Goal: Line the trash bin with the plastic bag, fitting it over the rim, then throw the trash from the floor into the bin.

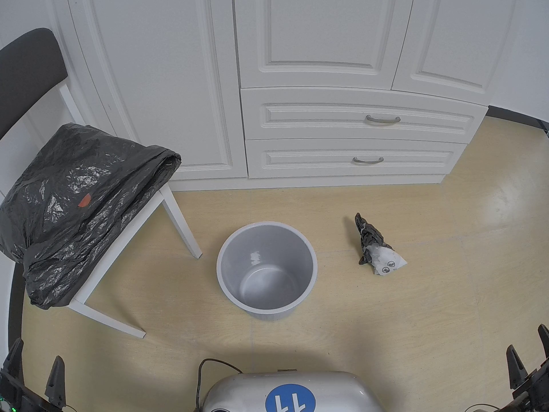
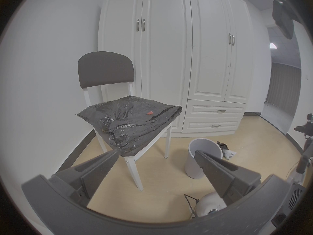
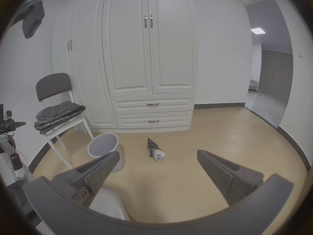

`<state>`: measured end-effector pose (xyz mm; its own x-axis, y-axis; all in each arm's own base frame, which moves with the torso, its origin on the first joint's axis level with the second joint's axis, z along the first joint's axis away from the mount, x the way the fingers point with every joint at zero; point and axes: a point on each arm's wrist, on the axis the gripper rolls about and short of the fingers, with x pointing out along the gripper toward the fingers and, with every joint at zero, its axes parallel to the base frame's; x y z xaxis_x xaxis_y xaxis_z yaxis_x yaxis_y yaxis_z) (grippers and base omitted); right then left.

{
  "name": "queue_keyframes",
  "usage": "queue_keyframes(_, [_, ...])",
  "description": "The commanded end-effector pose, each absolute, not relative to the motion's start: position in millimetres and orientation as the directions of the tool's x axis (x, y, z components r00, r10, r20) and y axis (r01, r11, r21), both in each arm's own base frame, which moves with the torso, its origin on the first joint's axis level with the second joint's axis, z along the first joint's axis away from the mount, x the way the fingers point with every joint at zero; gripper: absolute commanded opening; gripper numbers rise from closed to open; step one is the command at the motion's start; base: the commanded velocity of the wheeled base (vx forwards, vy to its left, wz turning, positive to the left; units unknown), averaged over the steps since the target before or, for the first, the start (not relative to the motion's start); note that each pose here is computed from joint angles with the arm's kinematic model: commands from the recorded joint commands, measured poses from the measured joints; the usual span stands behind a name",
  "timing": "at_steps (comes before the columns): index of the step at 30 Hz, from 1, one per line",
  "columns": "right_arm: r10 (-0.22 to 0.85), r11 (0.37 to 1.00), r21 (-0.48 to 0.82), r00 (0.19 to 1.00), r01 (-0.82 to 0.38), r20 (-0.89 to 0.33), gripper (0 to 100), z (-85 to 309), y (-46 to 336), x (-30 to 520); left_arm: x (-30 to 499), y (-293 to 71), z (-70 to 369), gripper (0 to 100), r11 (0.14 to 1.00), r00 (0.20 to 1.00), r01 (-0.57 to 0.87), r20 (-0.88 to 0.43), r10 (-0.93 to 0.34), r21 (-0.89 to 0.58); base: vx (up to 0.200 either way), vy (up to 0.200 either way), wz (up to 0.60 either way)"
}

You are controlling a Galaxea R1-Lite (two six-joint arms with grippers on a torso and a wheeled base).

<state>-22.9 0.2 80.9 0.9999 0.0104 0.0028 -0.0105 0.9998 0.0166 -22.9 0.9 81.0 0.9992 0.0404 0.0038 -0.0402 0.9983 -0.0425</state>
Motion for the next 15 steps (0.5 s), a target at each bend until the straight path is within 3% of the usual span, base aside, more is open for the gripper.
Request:
queue_keyframes(1, [0.009, 1.0, 0.017, 1.0, -0.009, 0.0, 100, 75.7, 0.2, -22.7, -22.8, 0.9, 75.8, 100, 0.998, 0.999, -0.041, 0.003, 0.041, -0.043, 0.0, 0.0, 0.0])
queue_keyframes(15, [0.011, 1.0, 0.017, 1.0, -0.011, 0.002, 100, 75.6, 0.2, -22.8, -22.8, 0.9, 75.8, 100, 0.998, 0.999, -0.041, 0.003, 0.041, -0.043, 0.0, 0.0, 0.0])
